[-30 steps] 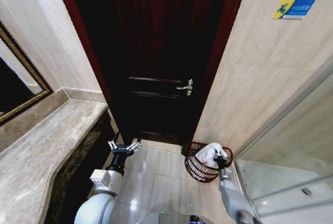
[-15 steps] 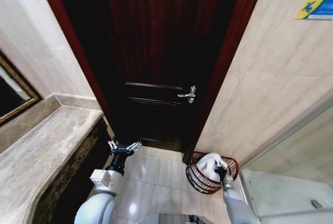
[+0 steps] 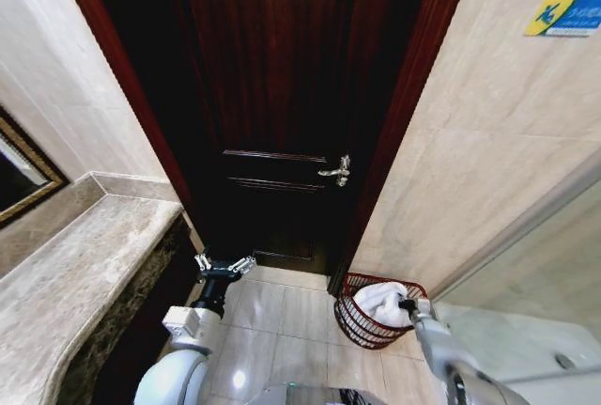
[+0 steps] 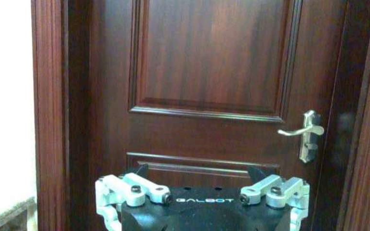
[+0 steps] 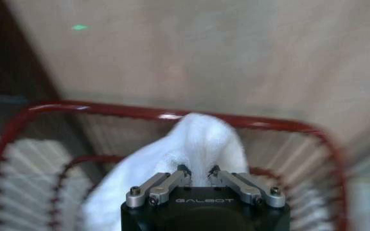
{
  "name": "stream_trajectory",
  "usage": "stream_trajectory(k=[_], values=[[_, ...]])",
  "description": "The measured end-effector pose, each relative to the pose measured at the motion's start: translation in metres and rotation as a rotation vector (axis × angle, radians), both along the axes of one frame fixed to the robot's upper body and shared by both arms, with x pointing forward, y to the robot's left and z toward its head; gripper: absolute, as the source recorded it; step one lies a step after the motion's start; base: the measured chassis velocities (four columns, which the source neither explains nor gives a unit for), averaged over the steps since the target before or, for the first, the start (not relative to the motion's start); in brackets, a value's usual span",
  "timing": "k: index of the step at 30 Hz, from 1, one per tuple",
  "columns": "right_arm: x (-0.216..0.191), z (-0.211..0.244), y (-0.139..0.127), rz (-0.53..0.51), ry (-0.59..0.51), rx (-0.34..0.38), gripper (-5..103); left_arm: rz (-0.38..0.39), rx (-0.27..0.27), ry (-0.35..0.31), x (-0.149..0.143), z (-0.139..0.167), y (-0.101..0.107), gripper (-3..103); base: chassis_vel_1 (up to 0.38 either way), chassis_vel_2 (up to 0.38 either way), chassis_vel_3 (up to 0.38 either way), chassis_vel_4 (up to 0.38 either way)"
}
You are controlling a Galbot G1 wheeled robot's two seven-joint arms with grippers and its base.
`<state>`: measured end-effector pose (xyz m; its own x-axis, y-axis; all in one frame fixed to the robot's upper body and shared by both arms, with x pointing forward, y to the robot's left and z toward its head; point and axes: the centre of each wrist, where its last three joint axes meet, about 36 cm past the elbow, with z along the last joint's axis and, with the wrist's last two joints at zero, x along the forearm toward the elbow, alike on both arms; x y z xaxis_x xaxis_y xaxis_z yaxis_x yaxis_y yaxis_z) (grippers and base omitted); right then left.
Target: Discard the used towel into the hamper.
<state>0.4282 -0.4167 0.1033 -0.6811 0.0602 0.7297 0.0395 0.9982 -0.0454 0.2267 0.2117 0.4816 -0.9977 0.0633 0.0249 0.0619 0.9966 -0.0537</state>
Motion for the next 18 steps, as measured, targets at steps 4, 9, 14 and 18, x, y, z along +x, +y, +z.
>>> stream_trajectory(k=[4, 9, 14, 18], values=[[0.008, -0.008, 0.037, 0.061, 0.058, 0.040, 11, 0.000, 0.000, 0.000, 0.000, 0.000, 0.000, 100, 0.000, 0.000, 0.000, 0.000], [0.010, -0.010, 0.045, 0.069, 0.063, 0.066, 11, 0.000, 0.000, 0.000, 0.000, 0.000, 0.000, 100, 0.000, 0.000, 0.000, 0.000], [0.006, -0.009, 0.035, 0.044, 0.064, 0.047, 11, 0.000, 0.000, 0.000, 0.000, 0.000, 0.000, 100, 0.000, 0.000, 0.000, 0.000], [-0.005, -0.008, 0.012, 0.012, 0.093, -0.019, 11, 0.000, 0.000, 0.000, 0.000, 0.000, 0.000, 100, 0.000, 0.000, 0.000, 0.000]])
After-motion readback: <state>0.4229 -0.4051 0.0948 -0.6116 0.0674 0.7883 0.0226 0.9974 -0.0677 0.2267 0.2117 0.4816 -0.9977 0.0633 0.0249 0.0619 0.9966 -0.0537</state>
